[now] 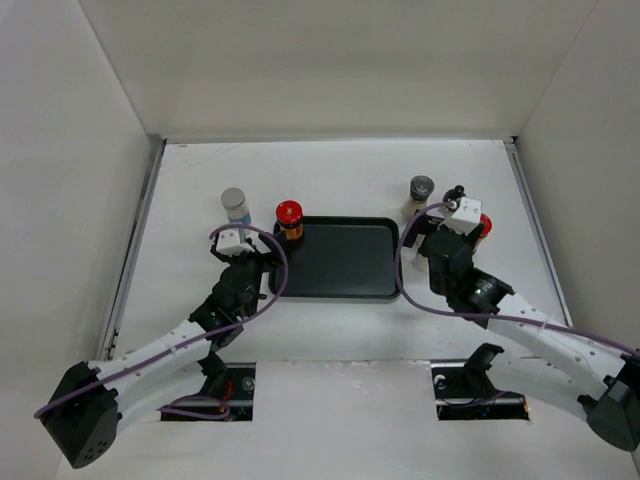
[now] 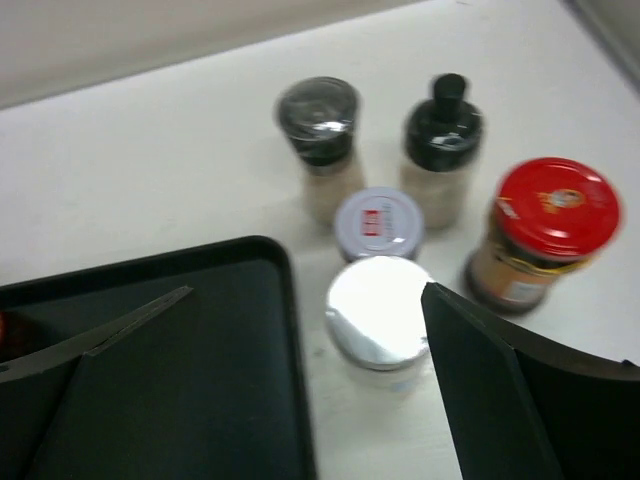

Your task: Organize the condiment bottles

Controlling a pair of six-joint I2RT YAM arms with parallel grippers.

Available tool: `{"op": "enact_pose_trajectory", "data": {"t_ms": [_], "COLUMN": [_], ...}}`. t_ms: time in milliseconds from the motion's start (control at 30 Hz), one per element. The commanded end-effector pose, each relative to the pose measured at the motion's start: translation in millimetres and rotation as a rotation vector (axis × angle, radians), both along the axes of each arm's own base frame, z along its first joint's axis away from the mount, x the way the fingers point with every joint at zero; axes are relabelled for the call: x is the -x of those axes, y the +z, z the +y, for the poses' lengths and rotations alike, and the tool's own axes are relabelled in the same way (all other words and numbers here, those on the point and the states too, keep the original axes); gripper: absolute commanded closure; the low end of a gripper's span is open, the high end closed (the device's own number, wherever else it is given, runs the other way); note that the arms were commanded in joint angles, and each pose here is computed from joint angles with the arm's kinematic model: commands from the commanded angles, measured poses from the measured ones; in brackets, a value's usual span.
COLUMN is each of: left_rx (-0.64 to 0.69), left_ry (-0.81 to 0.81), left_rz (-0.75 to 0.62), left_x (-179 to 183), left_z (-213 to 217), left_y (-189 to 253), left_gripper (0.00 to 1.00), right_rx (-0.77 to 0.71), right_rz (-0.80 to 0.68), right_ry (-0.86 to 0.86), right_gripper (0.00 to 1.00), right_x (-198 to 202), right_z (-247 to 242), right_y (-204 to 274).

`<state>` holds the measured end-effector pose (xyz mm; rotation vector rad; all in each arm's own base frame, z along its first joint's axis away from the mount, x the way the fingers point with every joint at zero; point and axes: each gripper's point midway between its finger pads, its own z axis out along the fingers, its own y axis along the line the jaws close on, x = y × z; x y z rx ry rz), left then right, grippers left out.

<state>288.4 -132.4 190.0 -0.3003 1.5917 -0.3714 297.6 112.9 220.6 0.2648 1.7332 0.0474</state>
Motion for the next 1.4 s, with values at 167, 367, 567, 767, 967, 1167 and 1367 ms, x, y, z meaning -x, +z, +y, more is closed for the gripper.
{"op": "enact_pose_trajectory", "data": {"t_ms": [167,367,567,767,967,1167,1367], "left_rx": [0.133,0.145,0.164,0.161,0.16,0.166,0.187], "left_ry": [-0.017,-0.022,-0.003,0.016,0.03,0.054,0.072], "left_rz": [-0.144,-0.154,-0.167,-0.161,-0.148,-0.15,-0.173], "left_x": [3.0,5.6,6.5,4.8,2.3,2.1,7.1], "left_z": [5.7,8.0,16.0,21.0,22.8,29.6,38.4], "left_y": [23.2,24.3,25.7,22.1,15.8,14.0,17.1], "left_gripper": [0.11,0.11,0.11,0.11,0.11,0.11,0.11], "right_rx": [0.13,0.069,0.064,0.059,0.069,-0.024,0.017], "right_rz": [0.136,0.204,0.251,0.171,0.037,-0.012,-0.051], "right_ry": [-0.126,-0.095,-0.067,-0.131,-0.054,0.208,0.305], "right_gripper": [0.0,0.0,0.13,0.43,0.46,0.47,0.47], "right_x": [-17.9,-40.8,-51.7,-47.5,-36.3,-71.2,-111.3], "right_z": [-37.3,-33.1,-22.6,-32.5,2.2,109.5,187.2], "right_y": [-17.6,-38.9,-61.0,-31.7,32.4,48.2,44.8]}}
